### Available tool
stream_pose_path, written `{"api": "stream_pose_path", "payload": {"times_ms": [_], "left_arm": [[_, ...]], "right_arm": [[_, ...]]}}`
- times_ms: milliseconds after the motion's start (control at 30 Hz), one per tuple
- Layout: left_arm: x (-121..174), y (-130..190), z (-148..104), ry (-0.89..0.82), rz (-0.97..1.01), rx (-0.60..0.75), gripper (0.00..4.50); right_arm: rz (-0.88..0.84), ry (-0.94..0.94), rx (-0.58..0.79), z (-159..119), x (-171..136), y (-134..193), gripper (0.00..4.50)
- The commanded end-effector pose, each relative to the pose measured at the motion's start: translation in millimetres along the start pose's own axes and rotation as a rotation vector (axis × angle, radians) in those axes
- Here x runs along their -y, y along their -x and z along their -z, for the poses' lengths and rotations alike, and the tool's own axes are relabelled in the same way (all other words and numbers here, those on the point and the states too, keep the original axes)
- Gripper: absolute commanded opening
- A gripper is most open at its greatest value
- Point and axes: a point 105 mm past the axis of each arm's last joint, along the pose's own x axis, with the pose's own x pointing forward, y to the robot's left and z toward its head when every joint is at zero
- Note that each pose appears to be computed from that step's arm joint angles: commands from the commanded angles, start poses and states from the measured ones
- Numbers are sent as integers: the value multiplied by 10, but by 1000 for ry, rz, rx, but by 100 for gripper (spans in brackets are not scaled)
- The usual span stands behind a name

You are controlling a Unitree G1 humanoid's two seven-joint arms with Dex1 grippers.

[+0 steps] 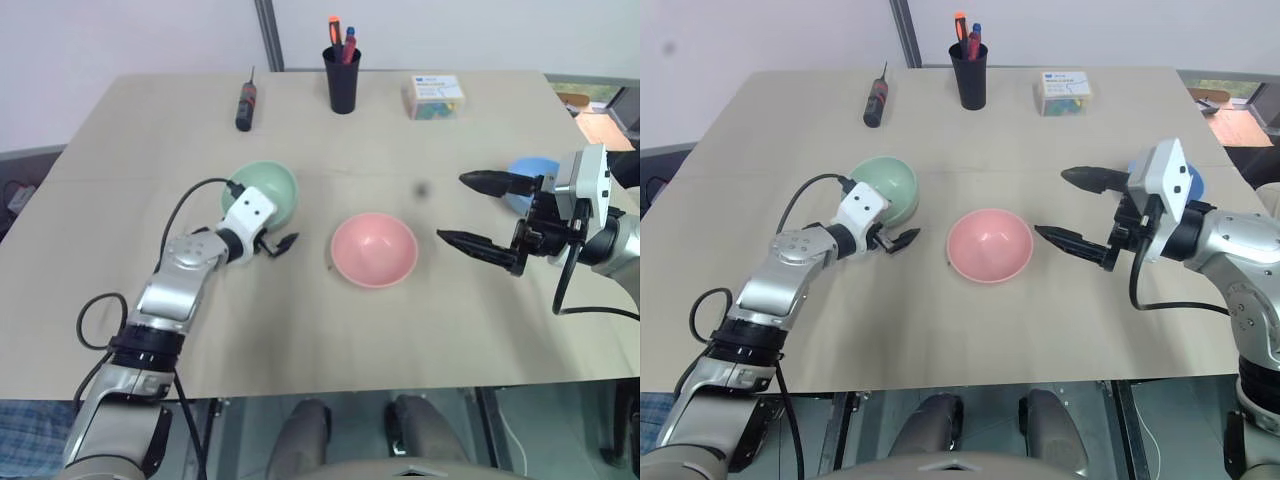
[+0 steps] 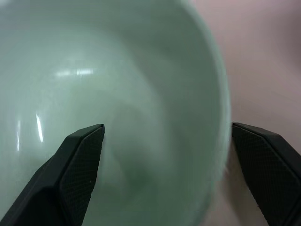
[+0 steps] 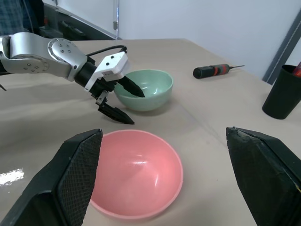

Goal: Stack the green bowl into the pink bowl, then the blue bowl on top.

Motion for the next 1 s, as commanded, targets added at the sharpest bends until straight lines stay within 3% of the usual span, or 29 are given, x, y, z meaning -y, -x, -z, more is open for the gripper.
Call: {"api": "stream_pose_path", "payload": {"times_ms": [33,367,433,633,900,1000], "left_arm": [[-28,-26,-83,-66,13,29,400],[-52,0,-155,-77,45,54,13],[-91,12,-232,-92,51,73,4],[-14,103,-775,-243,255,205,4],[620,292,-1463,-527,636,441,4],[934,468,-1404,-657,890,462,4]], "right_arm": [[1,54,26,-112,-29,-14,450],[3,66,28,-117,-22,-38,450],[3,66,29,-115,-18,-46,450],[-10,65,45,-125,-4,-90,450],[-29,66,61,-124,-10,-146,450],[-23,67,65,-127,0,-152,450]]}}
